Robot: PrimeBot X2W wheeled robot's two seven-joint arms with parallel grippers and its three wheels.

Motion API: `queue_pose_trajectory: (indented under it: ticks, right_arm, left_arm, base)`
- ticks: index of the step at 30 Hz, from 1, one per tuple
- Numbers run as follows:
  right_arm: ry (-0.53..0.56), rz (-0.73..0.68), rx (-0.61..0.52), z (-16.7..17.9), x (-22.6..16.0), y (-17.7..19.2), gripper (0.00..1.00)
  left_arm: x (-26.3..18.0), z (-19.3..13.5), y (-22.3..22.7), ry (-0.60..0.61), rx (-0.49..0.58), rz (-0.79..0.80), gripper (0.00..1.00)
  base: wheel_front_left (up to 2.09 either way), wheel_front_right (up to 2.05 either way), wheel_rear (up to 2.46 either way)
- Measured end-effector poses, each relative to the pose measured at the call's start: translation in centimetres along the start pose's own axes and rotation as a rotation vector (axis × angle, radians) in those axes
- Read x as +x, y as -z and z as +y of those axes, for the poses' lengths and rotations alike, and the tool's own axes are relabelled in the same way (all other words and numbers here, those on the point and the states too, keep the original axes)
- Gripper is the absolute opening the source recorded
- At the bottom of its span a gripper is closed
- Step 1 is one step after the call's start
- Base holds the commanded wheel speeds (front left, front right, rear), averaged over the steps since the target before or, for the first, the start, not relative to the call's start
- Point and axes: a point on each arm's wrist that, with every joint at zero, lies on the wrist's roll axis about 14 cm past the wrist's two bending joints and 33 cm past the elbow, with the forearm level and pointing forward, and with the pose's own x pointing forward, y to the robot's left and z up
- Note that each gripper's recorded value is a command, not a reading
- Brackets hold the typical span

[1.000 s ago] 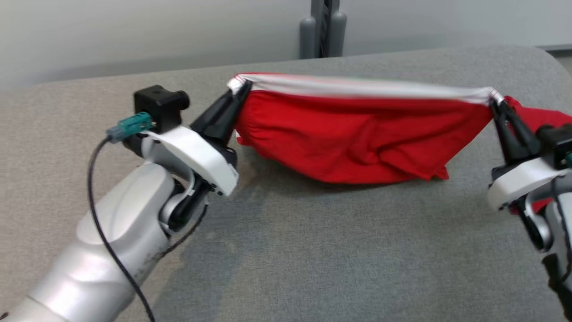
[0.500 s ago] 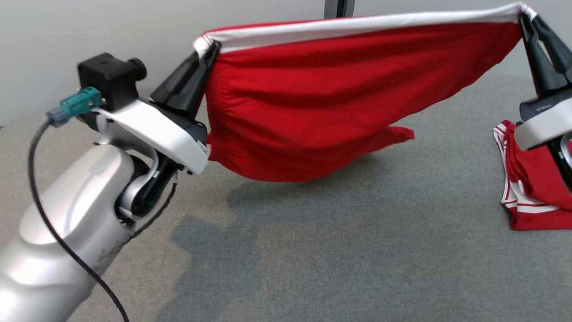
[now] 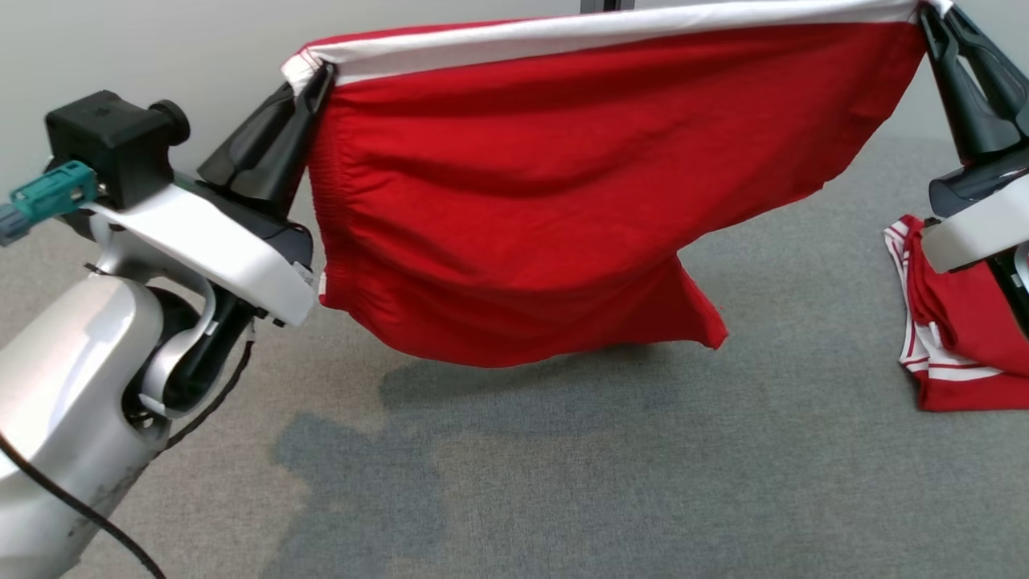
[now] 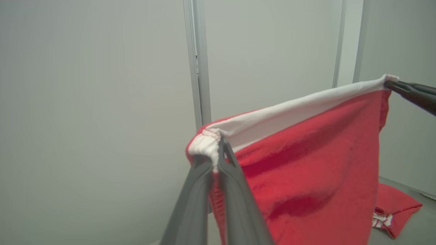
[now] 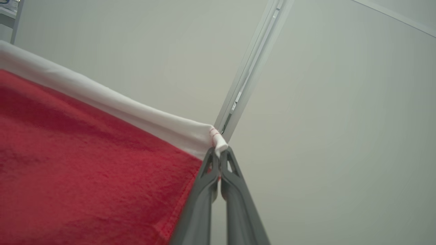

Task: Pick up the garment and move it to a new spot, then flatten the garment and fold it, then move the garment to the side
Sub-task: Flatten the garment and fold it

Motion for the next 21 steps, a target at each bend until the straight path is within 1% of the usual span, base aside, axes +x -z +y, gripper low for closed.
queue_pose_trajectory:
  ticks: [5, 7, 10, 11, 12, 14, 16, 19, 21]
  right_arm:
    - [0.003, 0.027, 0.019, 0.0, 0.8, 1.3, 0.00]
    - [0.005, 0.023, 0.041, -0.1, 1.9, 1.4, 0.00]
    - [-0.005, 0.009, 0.043, -0.2, 4.4, 1.6, 0.00]
    - [-0.007, 0.007, 0.038, -0.3, 5.4, 1.9, 0.00]
    - [-0.002, 0.001, 0.029, -1.0, 7.4, 2.5, 0.00]
    - [0.001, 0.004, 0.010, -1.5, 9.6, 3.5, 0.00]
    - [0.010, -0.002, 0.014, -2.0, 11.8, 4.5, 0.00]
    - [0.028, 0.002, 0.016, -2.6, 14.7, 6.5, 0.00]
    - [0.048, -0.007, 0.021, -3.1, 16.2, 7.6, 0.00]
  left_arm:
    - [0.4, 1.2, 1.4, -0.003, 0.020, 0.046, 0.00]
    - [1.2, 2.4, 1.4, -0.011, 0.038, 0.048, 0.00]
    - [3.1, 4.2, 1.6, -0.008, 0.064, 0.055, 0.00]
    - [3.9, 4.7, 1.9, 0.000, 0.088, 0.061, 0.00]
    - [5.9, 5.4, 2.4, 0.020, 0.107, 0.058, 0.00]
    - [8.1, 6.0, 3.1, 0.036, 0.098, 0.050, 0.00]
    - [10.3, 7.2, 3.6, 0.026, 0.110, 0.025, 0.00]
    - [13.7, 8.8, 3.4, 0.001, 0.139, -0.066, 0.00]
    - [15.8, 9.2, 3.1, -0.007, 0.174, -0.141, 0.00]
  base:
    - [0.00, 0.00, 0.00]
    - [0.00, 0.00, 0.00]
    - [0.00, 0.00, 0.00]
    - [0.00, 0.00, 0.00]
    - [0.00, 0.00, 0.00]
    - [0.00, 0.00, 0.00]
    - [0.00, 0.00, 0.00]
    - [0.00, 0.00, 0.00]
    - [0.00, 0.00, 0.00]
